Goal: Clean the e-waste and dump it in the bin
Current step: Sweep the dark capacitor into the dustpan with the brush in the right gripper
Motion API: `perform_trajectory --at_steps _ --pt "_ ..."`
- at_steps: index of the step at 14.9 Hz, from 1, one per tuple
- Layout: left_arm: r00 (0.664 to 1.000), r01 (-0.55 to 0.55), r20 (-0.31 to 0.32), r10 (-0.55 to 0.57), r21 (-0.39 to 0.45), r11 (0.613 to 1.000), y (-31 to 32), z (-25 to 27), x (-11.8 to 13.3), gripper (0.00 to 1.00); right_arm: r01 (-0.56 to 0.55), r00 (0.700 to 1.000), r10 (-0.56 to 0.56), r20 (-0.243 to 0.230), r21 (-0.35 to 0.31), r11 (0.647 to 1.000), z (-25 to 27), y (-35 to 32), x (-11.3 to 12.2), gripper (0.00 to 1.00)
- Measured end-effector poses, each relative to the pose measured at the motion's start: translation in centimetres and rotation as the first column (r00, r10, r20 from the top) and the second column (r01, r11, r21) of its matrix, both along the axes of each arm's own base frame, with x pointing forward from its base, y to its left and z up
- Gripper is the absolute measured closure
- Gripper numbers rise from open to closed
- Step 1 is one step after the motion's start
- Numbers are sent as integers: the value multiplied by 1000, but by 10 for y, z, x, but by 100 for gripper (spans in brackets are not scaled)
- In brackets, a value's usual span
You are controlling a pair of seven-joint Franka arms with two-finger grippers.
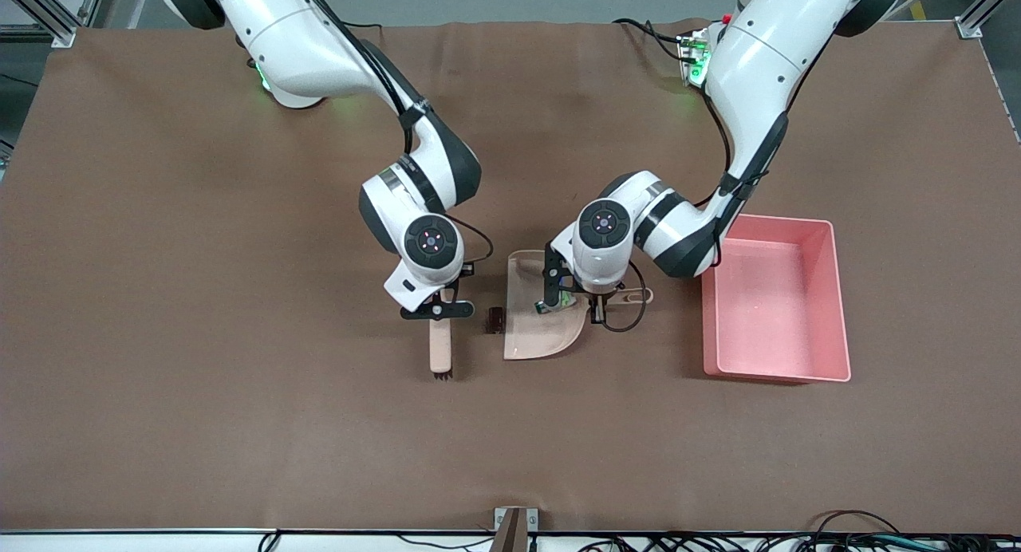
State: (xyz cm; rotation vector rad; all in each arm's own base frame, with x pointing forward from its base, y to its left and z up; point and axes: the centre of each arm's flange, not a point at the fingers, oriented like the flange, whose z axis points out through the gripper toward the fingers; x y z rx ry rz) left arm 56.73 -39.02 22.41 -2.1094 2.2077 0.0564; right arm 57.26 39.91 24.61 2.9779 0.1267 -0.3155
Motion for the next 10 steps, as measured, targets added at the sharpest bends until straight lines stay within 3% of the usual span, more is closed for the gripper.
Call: perform_trajectory --at_steps 5,10 --pt "1000 0 0 0 0 1000 0 0 0 67 -155 987 155 -44 -2 988 -25 23 -22 74" --pt "1000 -7 0 7 0 1000 0 0 0 67 -357 931 358 -69 19 934 -29 55 -52 74"
